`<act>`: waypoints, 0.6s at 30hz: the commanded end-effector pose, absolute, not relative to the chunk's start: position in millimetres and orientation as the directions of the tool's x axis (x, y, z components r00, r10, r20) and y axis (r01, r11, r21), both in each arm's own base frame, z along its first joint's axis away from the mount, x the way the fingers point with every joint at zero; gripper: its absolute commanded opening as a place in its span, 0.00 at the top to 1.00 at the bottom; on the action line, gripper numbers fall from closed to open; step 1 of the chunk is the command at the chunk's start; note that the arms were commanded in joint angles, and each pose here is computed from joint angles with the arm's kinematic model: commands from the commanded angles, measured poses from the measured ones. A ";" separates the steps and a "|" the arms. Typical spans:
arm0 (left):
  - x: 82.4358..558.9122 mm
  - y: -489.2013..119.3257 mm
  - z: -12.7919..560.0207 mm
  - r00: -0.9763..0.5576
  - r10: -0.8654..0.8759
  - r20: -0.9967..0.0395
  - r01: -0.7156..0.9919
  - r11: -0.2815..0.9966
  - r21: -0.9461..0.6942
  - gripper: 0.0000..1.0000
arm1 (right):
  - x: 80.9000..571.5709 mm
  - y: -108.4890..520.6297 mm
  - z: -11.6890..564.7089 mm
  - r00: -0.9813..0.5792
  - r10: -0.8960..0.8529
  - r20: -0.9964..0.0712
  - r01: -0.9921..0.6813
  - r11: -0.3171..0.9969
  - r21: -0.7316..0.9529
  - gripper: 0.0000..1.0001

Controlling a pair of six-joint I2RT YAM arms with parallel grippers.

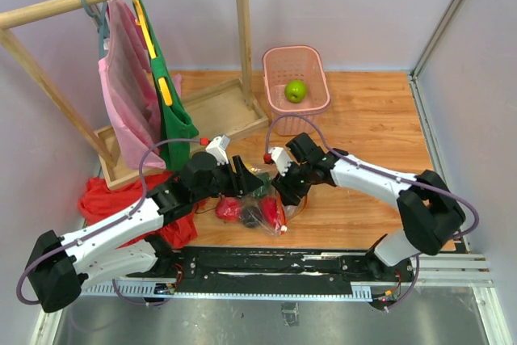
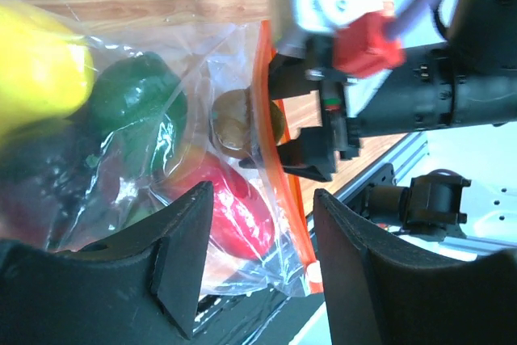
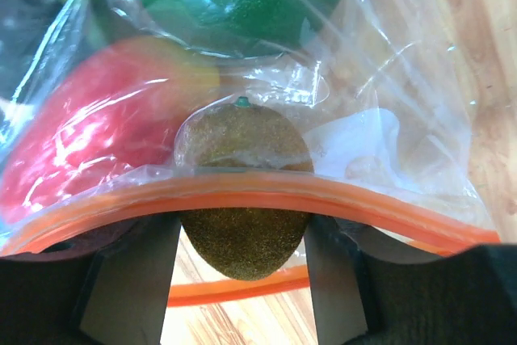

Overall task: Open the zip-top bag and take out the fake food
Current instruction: Pick up the fake fruit from the zipper food storage bag.

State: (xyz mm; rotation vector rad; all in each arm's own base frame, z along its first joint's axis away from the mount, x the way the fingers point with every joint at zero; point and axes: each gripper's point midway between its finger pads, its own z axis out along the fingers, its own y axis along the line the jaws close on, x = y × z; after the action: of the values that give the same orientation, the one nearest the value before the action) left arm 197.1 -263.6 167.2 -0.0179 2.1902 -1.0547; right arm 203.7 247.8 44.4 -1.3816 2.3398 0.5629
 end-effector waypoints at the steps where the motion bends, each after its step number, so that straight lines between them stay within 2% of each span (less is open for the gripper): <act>1: 204.9 -269.4 183.3 -0.727 -0.377 -0.574 0.277 0.603 -0.748 0.43 | 199.5 247.5 76.0 -0.383 -0.726 -0.571 -0.921 0.349 0.173 0.69; 7: 207.2 -269.7 192.1 -0.711 -0.395 -0.581 0.288 0.591 -0.754 0.43 | 184.9 230.1 87.0 -0.283 -0.752 -0.595 -0.959 0.213 0.187 0.75; 18: 208.4 -272.0 199.1 -0.709 -0.430 -0.558 0.278 0.557 -0.783 0.43 | 172.8 197.1 101.7 -0.234 -0.738 -0.633 -0.968 0.118 0.220 0.76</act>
State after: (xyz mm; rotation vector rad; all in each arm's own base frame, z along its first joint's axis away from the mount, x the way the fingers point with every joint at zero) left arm 203.3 -272.2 187.9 -0.0935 2.0912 -1.1672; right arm 184.3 206.8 89.1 -1.5852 2.1246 0.8012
